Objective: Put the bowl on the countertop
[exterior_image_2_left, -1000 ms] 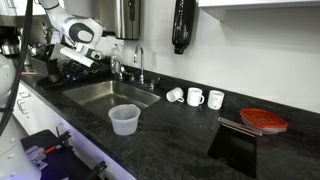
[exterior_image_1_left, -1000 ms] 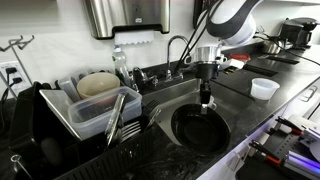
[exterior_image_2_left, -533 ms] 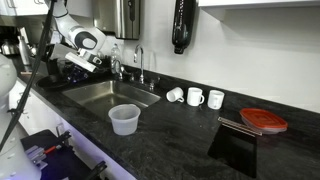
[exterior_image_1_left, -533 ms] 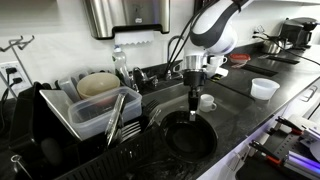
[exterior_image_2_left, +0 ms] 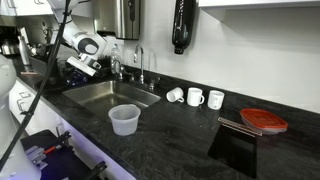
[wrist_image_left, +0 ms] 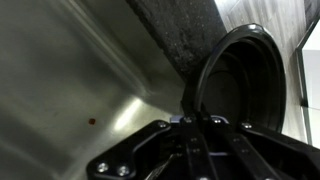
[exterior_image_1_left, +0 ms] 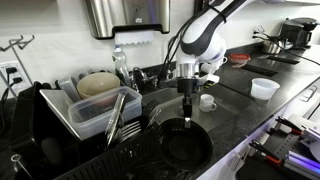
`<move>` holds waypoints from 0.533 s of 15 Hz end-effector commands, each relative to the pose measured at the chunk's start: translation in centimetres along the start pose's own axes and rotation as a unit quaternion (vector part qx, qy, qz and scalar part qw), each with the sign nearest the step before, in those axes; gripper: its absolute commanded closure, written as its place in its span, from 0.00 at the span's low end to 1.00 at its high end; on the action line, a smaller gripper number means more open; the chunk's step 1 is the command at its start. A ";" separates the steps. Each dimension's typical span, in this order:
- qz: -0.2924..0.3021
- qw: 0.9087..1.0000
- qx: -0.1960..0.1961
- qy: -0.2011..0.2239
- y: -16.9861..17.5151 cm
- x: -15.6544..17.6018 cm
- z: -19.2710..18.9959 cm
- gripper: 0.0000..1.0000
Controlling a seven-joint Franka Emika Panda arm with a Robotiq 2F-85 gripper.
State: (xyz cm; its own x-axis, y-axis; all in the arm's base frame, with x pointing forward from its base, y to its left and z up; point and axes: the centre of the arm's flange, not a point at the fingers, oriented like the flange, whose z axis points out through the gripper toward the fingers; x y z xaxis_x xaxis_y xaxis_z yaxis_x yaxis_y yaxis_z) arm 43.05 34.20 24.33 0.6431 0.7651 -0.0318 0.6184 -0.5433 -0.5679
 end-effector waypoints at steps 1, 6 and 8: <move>-0.004 1.000 0.007 -0.017 0.7 -0.8 -0.5 0.98; 0.003 1.000 0.006 -0.021 1.0 -0.9 -0.3 0.79; 0.002 1.000 0.007 -0.024 0.9 -0.9 -0.2 0.64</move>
State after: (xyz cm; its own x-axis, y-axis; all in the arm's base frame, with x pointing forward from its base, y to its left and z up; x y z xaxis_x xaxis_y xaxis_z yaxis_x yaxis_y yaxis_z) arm 43.16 32.92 24.02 0.6229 0.7788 -0.0736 0.6087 -0.5417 -0.5797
